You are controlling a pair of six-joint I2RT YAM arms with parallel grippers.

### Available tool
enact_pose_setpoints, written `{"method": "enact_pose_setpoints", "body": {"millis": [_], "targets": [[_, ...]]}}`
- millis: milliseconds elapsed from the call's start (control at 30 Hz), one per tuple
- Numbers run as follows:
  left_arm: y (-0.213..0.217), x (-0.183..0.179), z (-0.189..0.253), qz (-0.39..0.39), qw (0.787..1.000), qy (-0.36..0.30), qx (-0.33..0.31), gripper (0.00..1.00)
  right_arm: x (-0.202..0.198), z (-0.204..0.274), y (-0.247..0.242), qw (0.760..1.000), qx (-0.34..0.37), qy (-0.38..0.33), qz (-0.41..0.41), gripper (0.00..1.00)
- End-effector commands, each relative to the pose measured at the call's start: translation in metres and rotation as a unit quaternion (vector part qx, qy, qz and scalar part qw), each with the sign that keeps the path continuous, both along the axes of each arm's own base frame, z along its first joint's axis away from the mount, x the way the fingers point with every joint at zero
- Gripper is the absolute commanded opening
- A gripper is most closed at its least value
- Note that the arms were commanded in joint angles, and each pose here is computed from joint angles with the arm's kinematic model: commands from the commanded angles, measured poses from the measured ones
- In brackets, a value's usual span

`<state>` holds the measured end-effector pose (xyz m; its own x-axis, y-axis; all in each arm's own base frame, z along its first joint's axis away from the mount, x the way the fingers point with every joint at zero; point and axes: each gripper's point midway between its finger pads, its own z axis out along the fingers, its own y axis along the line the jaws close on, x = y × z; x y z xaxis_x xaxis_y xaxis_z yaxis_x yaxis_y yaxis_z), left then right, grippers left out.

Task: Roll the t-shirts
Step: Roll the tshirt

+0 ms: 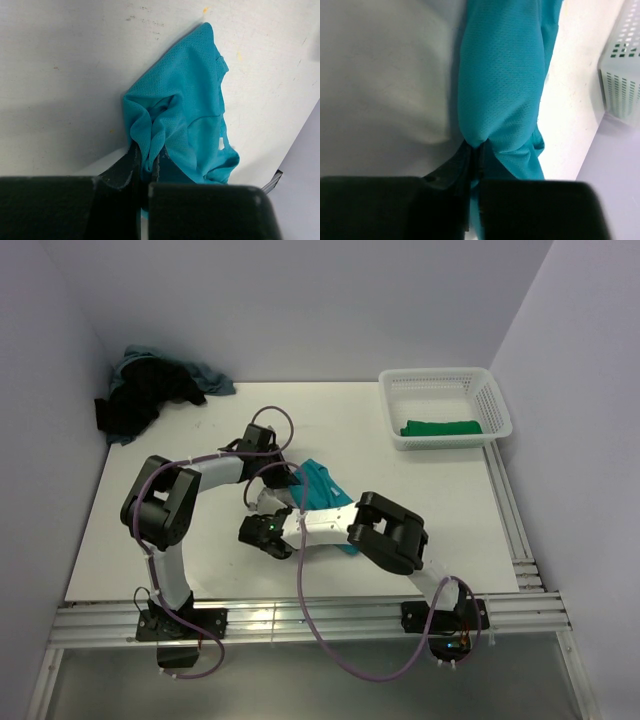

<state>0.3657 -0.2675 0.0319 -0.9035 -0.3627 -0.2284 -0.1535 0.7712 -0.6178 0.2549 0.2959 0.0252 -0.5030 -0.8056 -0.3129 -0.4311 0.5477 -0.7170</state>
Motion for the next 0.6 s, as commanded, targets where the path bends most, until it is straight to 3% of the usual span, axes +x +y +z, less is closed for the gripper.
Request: {"method": "enact_pose_setpoints", "body": {"millis": [0,133,300,400,567], "targets": [[0.006,-0.024,-0.012,-0.02,0.999,0.029,0.019,0.0,0.006,-0.015,-0.004,1.0,-0.015,-0.007,-0.01,0.0],[0.007,-0.027,-0.01,-0.023,0.999,0.028,0.02,0.0,0.004,-0.015,-0.007,1.0,0.006,0.001,-0.024,0.0],[0.008,-0.026,0.001,-0.033,0.999,0.008,0.016,0.12,-0.011,-0.006,0.001,0.989,0.127,0.069,-0.036,0.0],[0.013,-0.019,0.013,-0.037,0.999,-0.007,0.009,0.27,-0.022,-0.005,0.008,0.973,0.195,0.117,-0.044,0.0],[0.041,0.012,0.043,-0.01,0.999,-0.037,-0.028,0.45,-0.029,0.004,0.018,0.915,0.343,0.21,-0.049,0.0]]}}
